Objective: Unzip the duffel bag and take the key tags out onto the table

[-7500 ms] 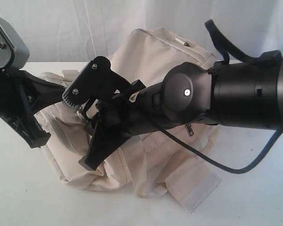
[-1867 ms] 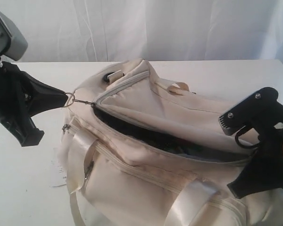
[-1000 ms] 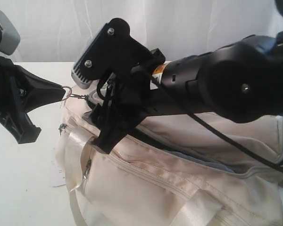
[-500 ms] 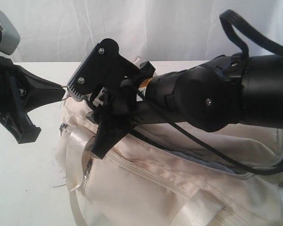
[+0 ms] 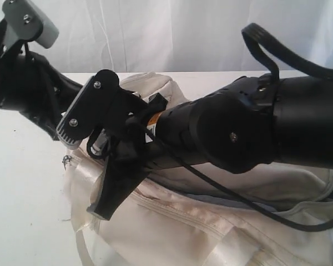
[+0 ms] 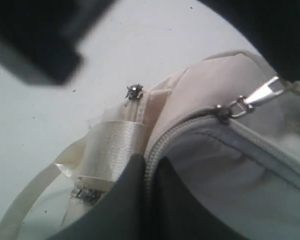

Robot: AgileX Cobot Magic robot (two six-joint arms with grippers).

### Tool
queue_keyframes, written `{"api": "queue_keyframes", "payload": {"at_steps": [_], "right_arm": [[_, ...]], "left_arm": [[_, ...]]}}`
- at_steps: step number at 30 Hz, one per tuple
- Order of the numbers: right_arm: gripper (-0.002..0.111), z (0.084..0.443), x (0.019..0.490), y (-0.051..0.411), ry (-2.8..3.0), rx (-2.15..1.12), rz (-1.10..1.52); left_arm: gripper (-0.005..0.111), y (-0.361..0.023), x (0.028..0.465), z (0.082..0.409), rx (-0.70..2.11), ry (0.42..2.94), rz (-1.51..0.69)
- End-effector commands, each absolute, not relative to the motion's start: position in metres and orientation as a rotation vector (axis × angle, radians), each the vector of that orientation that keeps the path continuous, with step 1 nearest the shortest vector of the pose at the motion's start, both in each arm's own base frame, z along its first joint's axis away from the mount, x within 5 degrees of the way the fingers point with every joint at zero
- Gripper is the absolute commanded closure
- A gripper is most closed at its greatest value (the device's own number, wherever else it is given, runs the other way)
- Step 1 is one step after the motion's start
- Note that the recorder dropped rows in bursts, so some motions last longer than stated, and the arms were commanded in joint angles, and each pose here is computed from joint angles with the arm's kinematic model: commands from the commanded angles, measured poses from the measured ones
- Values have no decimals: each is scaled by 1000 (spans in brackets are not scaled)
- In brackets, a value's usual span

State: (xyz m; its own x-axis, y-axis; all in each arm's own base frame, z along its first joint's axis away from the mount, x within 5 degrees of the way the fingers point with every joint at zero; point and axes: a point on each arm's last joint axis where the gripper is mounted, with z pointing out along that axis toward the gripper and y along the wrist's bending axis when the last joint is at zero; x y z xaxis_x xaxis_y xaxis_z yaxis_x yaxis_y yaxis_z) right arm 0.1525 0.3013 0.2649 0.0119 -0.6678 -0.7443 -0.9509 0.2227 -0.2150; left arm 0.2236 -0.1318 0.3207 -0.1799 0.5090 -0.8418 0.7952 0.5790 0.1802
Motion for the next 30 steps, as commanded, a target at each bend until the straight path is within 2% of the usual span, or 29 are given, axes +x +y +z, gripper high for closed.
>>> {"api": "queue_keyframes", "payload": {"at_steps": [1, 4, 11, 16, 22, 30], "right_arm": [[108, 261, 139, 297, 1808, -1591, 486], [108, 264, 138, 296, 1809, -1586, 491], [108, 281, 132, 285, 1830, -1533, 533], [108, 268, 120, 260, 1889, -1537, 530], [108, 270, 110, 238, 1882, -1469, 556], [105, 272, 109, 237, 1869, -1459, 561]], "left_arm": [[107, -146, 257, 337, 1082, 1829, -400], [107, -157, 274, 334, 1146, 1852, -440], [107, -183, 344, 331, 1159, 1849, -453], [107, -171, 389, 317, 1090, 1940, -500], [107, -136, 402, 309, 1019, 2046, -470], [107, -135, 393, 305, 1063, 2123, -575]]}}
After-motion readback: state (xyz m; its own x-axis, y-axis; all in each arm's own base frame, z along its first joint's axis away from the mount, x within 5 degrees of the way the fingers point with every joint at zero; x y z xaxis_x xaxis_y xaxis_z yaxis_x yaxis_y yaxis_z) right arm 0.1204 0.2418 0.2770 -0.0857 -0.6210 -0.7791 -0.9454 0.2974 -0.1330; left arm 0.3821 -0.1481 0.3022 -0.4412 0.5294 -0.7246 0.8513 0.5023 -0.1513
